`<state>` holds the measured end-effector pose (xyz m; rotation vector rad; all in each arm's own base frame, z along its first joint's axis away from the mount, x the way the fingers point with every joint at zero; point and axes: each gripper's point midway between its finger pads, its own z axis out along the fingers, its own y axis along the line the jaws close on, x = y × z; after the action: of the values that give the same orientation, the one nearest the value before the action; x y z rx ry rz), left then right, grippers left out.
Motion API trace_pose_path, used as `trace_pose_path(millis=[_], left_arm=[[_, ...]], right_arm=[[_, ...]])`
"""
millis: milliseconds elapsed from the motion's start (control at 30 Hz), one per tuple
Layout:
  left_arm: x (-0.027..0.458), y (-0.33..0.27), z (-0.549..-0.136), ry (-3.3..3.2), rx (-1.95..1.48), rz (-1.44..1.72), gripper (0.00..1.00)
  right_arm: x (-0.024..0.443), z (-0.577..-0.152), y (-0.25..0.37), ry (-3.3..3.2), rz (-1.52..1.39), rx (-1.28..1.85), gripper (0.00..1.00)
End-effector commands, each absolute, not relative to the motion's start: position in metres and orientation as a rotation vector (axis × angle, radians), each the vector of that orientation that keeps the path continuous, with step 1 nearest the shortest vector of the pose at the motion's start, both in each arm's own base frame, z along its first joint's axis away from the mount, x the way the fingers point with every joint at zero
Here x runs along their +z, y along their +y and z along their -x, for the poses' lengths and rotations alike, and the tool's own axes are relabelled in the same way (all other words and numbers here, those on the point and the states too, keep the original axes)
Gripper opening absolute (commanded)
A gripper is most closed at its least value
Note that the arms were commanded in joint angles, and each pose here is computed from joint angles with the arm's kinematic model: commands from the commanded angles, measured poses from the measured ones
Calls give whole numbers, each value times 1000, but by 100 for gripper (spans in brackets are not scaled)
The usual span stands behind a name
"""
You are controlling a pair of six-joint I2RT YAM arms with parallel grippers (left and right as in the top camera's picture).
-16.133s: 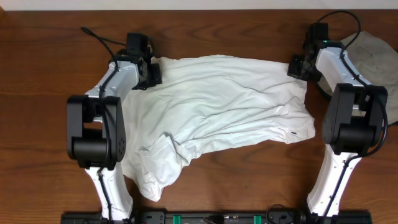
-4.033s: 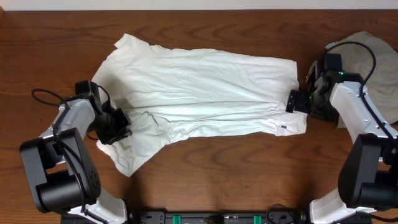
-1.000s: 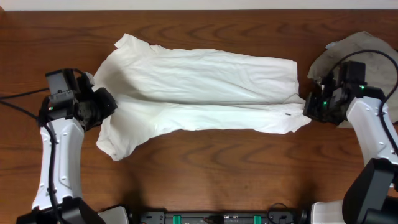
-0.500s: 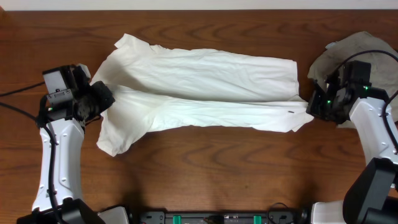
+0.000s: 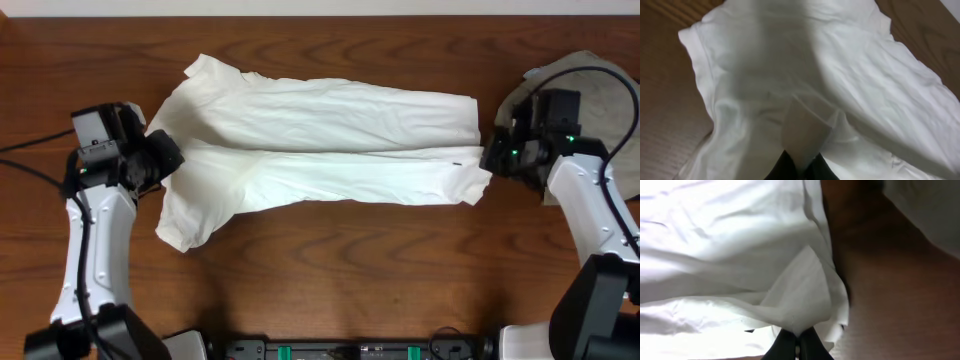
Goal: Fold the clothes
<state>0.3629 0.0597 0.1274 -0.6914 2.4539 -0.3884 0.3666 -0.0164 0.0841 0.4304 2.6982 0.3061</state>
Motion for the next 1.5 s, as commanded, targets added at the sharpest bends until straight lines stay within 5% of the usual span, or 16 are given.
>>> trace_pose_path(millis=[0,833,1000,1133,1300,1367,1467], left_arm=[[131,70,-375,2430,-343,677,7],[146,84,-409,2290,-304,619,15],[141,82,-403,2320,-308,632,33],[140,81,-403,2323,-309,632,51],[140,80,-402,2324,-320,645,82],[139,77,-402,2331,-344,639,94],[141,68,-402,2334,-405,618,100]], right_arm=[[84,-374,-20,2688,-446,266,2],[81,-373,-28,2691,-456,194,1],[80,-372,-28,2694,-457,193,1],[80,-372,-28,2694,-457,192,12],[81,-375,-34,2680,-464,147,90],[81,-375,-36,2678,-468,132,99],[84,-374,-36,2684,-470,136,99]])
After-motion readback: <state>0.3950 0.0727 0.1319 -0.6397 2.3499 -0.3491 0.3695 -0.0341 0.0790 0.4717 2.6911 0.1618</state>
